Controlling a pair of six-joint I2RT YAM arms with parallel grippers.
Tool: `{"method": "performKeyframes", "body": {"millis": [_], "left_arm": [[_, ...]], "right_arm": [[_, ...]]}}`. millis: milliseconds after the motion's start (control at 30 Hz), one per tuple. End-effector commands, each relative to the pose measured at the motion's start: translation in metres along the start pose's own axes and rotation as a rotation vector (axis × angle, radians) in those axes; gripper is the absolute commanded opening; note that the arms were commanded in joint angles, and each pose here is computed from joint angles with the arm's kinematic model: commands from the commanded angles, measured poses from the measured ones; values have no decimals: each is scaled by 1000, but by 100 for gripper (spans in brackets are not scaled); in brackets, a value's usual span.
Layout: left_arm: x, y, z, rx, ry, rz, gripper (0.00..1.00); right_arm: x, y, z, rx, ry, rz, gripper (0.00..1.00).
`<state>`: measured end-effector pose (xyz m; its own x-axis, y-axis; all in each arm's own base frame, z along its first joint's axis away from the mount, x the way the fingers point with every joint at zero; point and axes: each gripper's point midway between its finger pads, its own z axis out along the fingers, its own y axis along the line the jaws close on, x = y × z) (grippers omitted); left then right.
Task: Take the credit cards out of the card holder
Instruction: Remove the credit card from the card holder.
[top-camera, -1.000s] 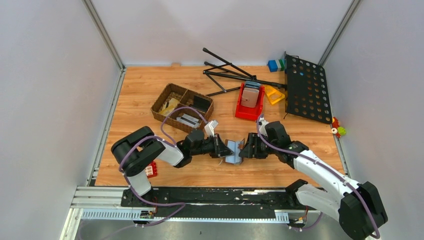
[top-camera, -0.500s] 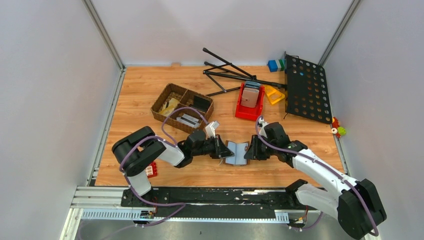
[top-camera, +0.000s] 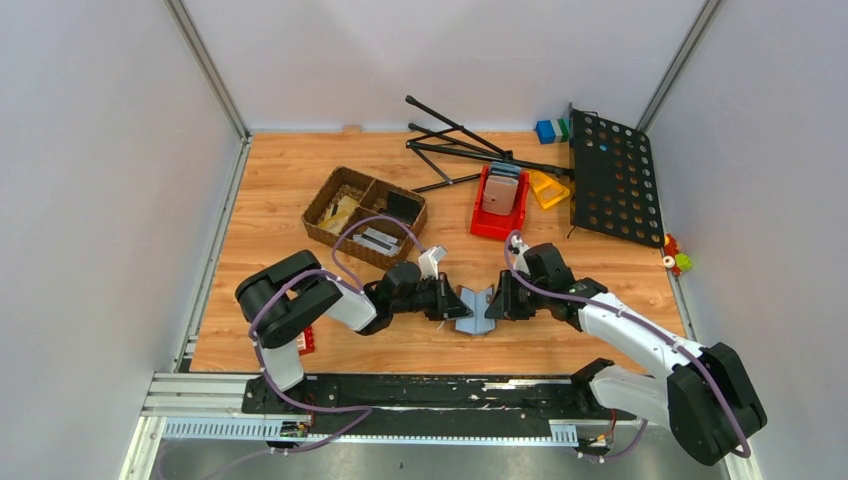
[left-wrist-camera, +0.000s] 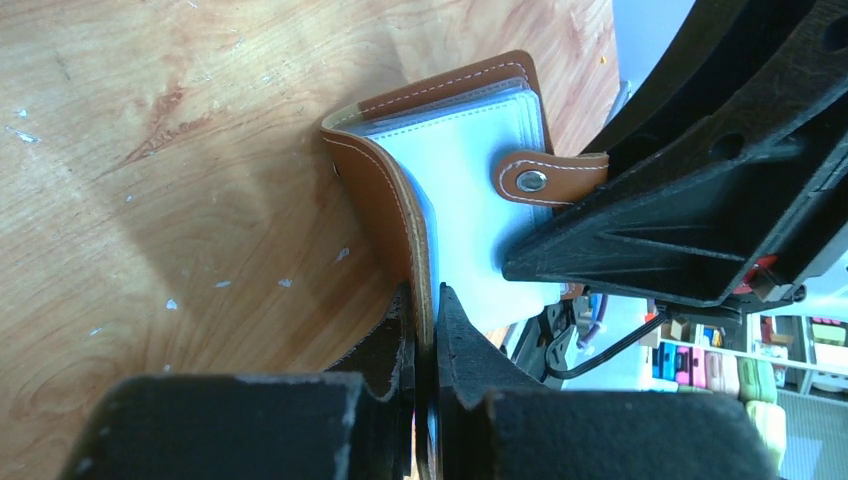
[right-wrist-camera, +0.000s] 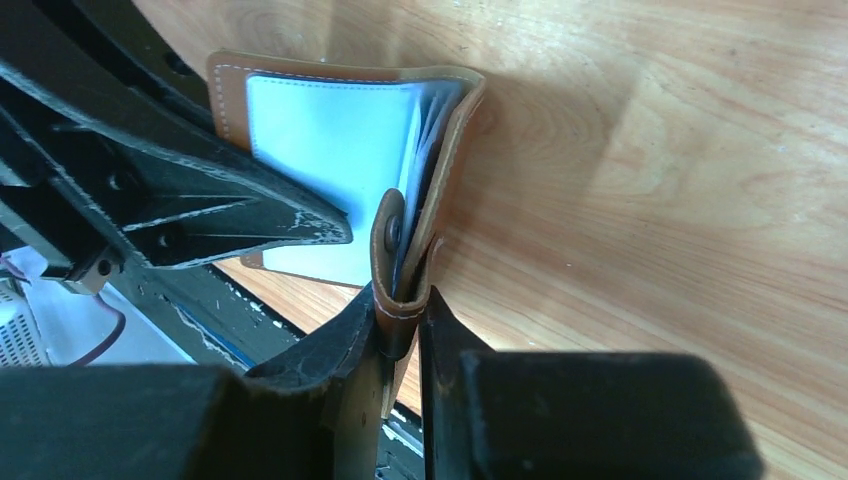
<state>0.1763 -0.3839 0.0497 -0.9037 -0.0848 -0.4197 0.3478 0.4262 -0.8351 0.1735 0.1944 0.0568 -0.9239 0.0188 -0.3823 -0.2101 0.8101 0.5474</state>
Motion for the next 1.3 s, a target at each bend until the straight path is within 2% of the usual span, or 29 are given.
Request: {"method": "performKeyframes", "body": {"millis": [0,67,100,233,300,400,567,633,700,833,1000,1267], "left_arm": [[-7,-15,8,39,-16,63,1],[-6,-7,9,1,-5,71,6],[-5,-5,8,-11,0,72,11],[-3,-8,4,-2,2,68,45],[-5,-12,1,6,-8,78,56],[-9,-16,-8,2,-22,127,65],[-10,-5,-22,-92,-13,254,79],[-9,-4,-28,-124,-1,294,92],[-8,-10,-28,-131,7,321,98],[-4,-8,-24,-198,25,402,100],[-11,2,-33,-301,8,570,100],[-26,-15,-47,-347,-43,745,100]], "right_arm": [[-9,18,-2,-78,-39,-33,14],[-9,18,-3,-82,-37,-32,12],[-8,18,-3,-82,-33,-30,11],[-5,19,-2,-93,-22,-7,0],[-6,22,-2,-112,-25,9,0],[-9,27,-4,-136,-32,36,0],[-13,29,-6,-132,-6,70,0],[-14,30,-6,-129,-6,76,0],[-17,32,-8,-137,-19,85,0],[-18,36,-9,-145,-21,101,0],[-14,35,-9,-128,28,119,0],[-14,27,-6,-57,66,147,0]]}}
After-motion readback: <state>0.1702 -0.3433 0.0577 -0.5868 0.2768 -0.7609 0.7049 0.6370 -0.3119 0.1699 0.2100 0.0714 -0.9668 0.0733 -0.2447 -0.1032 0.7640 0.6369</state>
